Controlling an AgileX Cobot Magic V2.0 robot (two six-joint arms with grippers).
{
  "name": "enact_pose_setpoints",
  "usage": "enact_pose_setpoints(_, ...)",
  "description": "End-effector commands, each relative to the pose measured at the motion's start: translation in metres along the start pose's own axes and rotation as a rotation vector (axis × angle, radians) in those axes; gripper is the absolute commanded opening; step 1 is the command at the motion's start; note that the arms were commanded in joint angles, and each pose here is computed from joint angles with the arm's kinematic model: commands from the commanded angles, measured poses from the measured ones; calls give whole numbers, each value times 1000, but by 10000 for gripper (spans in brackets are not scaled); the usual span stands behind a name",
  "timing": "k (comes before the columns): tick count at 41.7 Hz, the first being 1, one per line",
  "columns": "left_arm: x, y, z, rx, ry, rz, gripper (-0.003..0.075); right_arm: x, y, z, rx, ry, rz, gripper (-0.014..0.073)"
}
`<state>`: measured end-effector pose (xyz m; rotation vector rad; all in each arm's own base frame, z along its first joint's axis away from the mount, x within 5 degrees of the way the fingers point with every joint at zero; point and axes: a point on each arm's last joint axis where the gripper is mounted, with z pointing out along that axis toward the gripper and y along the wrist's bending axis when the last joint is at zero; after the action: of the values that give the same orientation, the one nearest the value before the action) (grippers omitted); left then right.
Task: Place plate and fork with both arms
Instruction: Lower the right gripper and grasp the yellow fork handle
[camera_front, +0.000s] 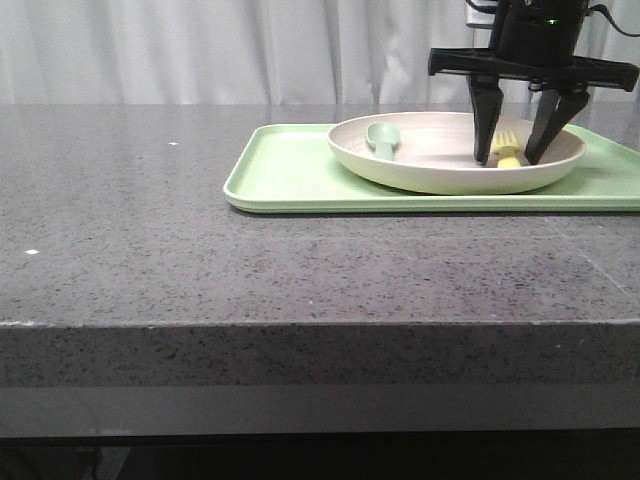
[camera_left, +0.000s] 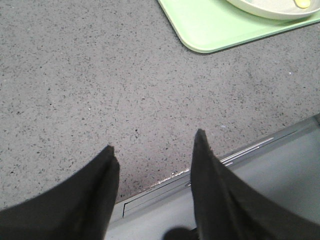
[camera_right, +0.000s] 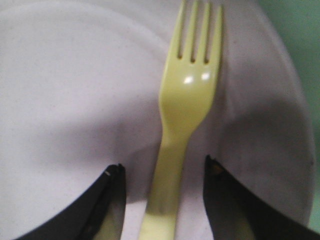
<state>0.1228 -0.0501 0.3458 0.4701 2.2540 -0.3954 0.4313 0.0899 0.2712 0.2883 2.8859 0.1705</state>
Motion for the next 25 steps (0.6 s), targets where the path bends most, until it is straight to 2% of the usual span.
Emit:
enact_pose_setpoints(1, -11, -1, -6, -4, -90, -5, 337, 5, -2, -36, -6, -8, 0, 316)
enact_pose_setpoints(25, -11, -1, -6, -4, -90, -5, 337, 6, -3, -36, -1, 2, -9, 131)
